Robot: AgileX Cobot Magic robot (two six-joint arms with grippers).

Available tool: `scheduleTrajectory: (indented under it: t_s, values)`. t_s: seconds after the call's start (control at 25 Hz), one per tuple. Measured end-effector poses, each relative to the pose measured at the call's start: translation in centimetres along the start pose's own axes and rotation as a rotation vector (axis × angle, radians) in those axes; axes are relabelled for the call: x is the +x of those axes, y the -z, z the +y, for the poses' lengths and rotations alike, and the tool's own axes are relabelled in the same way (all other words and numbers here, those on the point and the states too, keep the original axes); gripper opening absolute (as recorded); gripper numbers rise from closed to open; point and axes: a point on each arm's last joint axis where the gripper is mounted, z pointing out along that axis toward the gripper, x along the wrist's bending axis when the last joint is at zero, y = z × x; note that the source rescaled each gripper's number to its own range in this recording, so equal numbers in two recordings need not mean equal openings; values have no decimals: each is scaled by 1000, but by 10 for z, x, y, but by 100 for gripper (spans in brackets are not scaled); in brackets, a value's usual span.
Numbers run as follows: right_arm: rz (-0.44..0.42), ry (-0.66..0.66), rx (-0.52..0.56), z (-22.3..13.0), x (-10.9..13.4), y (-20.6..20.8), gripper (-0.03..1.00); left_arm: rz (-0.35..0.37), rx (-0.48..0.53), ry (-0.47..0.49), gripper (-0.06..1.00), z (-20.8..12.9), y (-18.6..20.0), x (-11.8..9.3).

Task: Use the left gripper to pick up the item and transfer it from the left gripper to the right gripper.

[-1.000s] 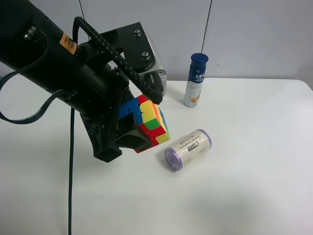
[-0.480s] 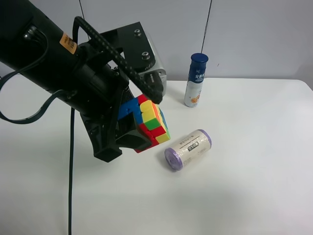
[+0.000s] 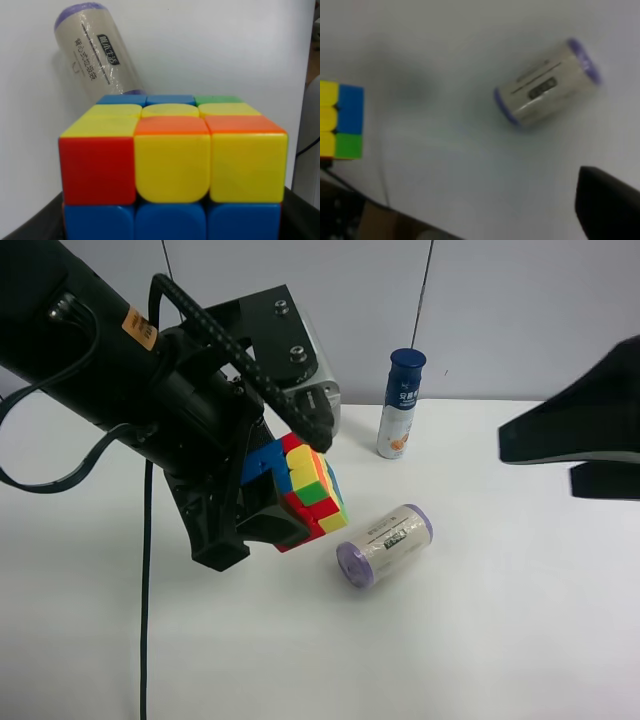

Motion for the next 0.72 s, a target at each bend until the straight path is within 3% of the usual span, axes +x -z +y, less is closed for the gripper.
scheduleTrajectory:
  t_s: [0.28, 0.48, 0.72]
  values:
    - [222, -46, 182, 17, 2, -53, 100, 1, -1, -4, 1, 0, 0, 0]
    - [362, -106, 221, 24, 9, -78, 100, 1, -1, -5, 1, 0, 0, 0]
    - [426, -156, 254, 26, 9, -94, 100, 1, -1, -5, 1, 0, 0, 0]
